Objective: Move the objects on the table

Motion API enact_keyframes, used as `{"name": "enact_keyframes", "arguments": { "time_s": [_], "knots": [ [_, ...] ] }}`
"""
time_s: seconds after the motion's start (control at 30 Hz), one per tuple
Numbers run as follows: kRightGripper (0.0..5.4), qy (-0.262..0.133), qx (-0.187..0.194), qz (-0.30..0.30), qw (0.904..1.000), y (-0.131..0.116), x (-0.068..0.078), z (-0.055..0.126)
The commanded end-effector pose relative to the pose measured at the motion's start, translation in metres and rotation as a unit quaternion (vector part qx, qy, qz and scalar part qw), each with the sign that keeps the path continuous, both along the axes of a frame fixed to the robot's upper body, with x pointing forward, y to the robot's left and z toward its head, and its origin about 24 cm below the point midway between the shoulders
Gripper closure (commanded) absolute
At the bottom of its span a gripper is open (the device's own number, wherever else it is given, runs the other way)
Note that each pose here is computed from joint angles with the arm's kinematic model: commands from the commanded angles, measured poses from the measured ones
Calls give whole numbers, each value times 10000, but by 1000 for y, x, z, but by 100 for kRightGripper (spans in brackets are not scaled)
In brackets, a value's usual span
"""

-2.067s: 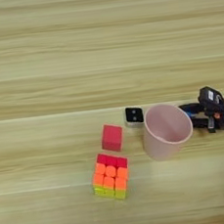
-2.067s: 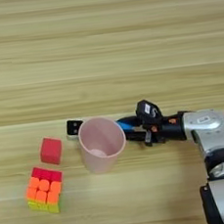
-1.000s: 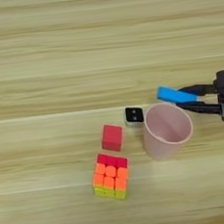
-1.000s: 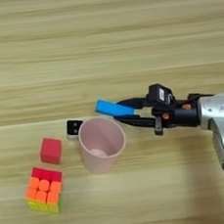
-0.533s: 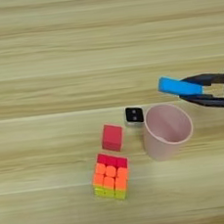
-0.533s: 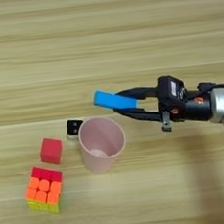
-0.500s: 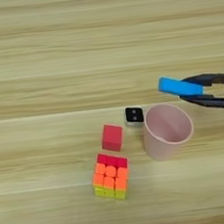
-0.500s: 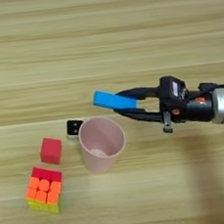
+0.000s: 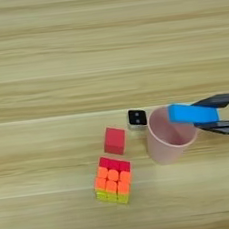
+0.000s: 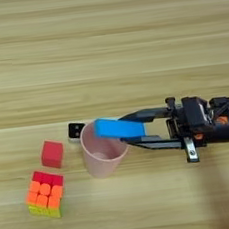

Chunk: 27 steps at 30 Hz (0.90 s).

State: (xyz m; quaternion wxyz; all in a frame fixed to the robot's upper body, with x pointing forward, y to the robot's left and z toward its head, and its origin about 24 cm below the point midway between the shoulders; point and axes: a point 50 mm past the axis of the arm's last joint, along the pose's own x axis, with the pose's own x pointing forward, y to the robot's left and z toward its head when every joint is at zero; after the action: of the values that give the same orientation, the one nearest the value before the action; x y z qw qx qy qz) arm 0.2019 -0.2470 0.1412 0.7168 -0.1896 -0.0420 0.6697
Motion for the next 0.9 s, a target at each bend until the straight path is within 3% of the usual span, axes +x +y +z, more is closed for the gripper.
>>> {"name": "enact_keyframes", "arguments": {
  "time_s": [0.03,0.57,0.9],
  "knots": [
    [399,-109,-463,299,9984,4,2,9],
    [399,654,-1360,1075,9827,-2,-9,-12],
    [399,1129,-1463,1062,9770,-5,-8,-31]
  ]
}}
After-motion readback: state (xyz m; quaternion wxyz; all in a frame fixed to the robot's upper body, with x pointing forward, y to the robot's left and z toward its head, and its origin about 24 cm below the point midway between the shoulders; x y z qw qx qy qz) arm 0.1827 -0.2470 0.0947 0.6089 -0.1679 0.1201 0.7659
